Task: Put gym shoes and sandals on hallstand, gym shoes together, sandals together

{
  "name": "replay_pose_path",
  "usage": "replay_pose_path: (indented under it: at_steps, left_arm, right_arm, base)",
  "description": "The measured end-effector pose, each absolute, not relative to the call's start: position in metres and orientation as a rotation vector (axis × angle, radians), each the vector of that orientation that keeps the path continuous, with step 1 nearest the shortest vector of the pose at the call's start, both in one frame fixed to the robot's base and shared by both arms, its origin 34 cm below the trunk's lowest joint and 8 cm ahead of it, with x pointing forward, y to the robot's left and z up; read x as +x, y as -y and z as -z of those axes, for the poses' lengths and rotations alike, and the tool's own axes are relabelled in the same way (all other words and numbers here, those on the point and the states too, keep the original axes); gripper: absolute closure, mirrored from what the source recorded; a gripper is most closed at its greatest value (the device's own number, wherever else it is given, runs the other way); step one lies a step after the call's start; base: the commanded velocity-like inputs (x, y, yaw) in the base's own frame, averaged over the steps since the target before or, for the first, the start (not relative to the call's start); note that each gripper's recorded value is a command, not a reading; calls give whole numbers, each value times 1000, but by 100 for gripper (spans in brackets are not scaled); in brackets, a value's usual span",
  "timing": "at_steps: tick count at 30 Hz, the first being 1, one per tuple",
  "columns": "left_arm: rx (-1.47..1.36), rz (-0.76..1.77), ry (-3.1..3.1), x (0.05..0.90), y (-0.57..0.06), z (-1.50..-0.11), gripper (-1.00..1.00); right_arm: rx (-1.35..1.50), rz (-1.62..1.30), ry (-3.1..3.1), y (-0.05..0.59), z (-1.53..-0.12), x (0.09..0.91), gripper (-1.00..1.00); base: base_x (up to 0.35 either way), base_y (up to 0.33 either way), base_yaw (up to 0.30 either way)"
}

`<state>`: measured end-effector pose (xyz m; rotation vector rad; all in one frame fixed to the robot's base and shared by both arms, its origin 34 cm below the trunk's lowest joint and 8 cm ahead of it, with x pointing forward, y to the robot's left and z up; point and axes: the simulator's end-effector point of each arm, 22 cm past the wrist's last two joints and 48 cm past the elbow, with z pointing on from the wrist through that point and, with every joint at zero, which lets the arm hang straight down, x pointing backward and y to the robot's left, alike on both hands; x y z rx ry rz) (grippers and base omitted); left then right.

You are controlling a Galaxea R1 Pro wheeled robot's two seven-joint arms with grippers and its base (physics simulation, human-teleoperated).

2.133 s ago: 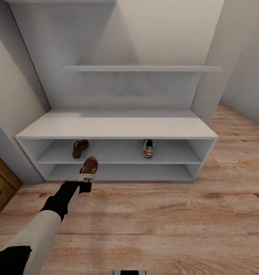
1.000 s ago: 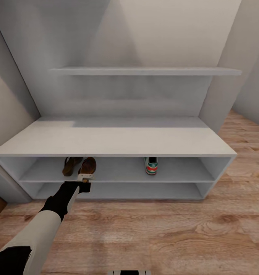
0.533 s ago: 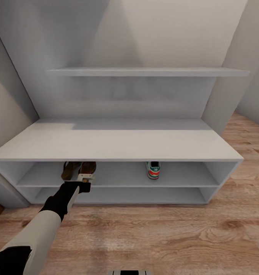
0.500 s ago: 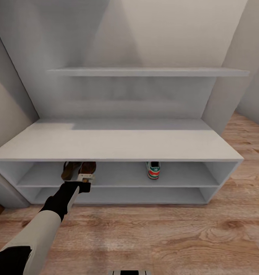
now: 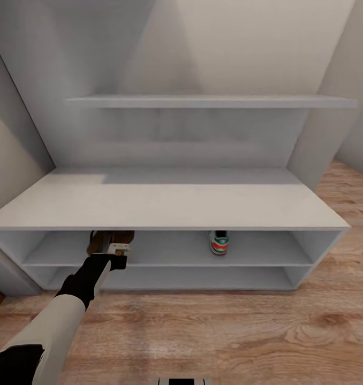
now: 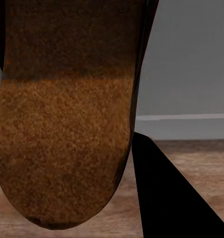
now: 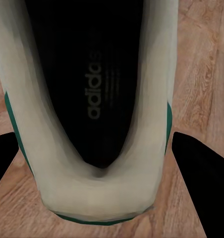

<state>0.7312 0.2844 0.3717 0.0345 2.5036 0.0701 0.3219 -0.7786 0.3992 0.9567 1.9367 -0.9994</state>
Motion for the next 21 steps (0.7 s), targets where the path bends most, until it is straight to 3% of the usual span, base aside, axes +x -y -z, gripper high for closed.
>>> replay_pose_path:
  at_steps: [21]
  left_arm:
    - [26,-95,-2503,731,-291,-371,100]
  right_arm:
    - [957,1000,-1937,779,-399,322,100]
  base:
    - [94,9,0]
